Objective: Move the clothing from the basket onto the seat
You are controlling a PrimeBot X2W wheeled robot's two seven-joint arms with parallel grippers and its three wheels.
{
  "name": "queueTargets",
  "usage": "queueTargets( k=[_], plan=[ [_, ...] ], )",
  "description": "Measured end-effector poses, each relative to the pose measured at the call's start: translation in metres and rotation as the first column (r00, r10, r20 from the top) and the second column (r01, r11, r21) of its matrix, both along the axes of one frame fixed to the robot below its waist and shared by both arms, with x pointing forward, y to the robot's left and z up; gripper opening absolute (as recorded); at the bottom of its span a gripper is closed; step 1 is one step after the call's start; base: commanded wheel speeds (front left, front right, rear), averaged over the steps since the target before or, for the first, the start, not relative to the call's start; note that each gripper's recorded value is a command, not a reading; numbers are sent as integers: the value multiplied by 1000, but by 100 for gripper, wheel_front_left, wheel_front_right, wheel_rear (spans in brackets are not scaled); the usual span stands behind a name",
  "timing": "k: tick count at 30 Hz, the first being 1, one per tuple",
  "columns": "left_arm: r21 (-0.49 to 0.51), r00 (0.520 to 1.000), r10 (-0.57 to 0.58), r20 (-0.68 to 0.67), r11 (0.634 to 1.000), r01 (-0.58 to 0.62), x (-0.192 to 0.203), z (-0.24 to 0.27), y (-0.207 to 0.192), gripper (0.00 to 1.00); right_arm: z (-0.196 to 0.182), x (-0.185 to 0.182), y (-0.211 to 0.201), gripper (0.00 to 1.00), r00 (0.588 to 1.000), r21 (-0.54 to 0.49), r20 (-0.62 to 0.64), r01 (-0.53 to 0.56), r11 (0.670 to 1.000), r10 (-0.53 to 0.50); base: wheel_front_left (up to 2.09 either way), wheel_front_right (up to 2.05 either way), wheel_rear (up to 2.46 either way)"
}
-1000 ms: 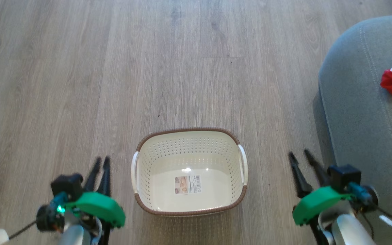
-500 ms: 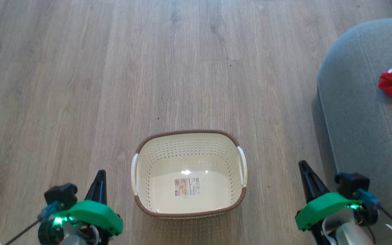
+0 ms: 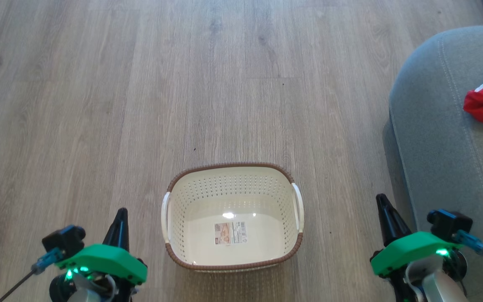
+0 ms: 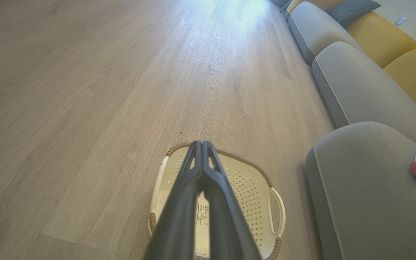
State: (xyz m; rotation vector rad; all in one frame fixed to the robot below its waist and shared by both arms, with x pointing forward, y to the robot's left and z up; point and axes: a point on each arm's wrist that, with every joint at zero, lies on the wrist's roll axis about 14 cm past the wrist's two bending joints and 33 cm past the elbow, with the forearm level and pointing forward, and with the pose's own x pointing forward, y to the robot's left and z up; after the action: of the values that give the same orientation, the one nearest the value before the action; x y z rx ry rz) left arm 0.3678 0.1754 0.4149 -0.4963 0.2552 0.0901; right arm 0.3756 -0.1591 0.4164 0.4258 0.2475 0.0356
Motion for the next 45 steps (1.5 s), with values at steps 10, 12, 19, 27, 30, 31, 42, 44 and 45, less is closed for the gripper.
queueTargets(
  k=[10, 12, 19, 27, 30, 31, 42, 44, 45],
  plan=[
    [-105, 999, 38, 2, 994, -38, 1, 4, 4, 0, 6, 1, -6, 0, 999, 108, -4, 51, 993, -50, 0, 0, 0],
    [-125, 999, 47, 1, 991, -46, 1, 5, 5, 0, 7, 2, -7, 0, 998, 129, -5, 59, 990, -59, 0, 0, 0],
    [-197, 998, 65, -4, 978, -64, 2, 7, 5, 0, 11, 3, -12, 0, 996, 205, -11, 94, 974, -94, 0, 0, 0],
    [-280, 996, 85, 2, 957, -81, 3, 12, 6, 0, 15, 3, -15, 0, 992, 290, -19, 124, 949, -124, 0, 0, 0],
    [-312, 996, 88, 6, 947, -82, 4, 14, 6, 0, 17, 3, -17, 0, 991, 323, -21, 135, 937, -136, 0, 0, 0],
    [-323, 996, 91, 5, 943, -85, 4, 14, 7, 0, 17, 4, -17, 0, 990, 333, -22, 138, 933, -139, 0, 0, 0],
    [-433, 993, 114, 5, 896, -101, 5, 20, 7, 0, 24, 5, -24, 0, 984, 448, -31, 173, 877, -178, 0, 0, 0],
    [-452, 993, 118, 6, 886, -102, 6, 21, 7, 0, 26, 5, -25, 0, 982, 467, -31, 178, 866, -185, 0, 0, 0],
    [-462, 993, 120, 7, 881, -104, 6, 22, 7, 0, 26, 5, -25, 0, 982, 477, -33, 180, 860, -187, 0, 0, 0]
  ],
)
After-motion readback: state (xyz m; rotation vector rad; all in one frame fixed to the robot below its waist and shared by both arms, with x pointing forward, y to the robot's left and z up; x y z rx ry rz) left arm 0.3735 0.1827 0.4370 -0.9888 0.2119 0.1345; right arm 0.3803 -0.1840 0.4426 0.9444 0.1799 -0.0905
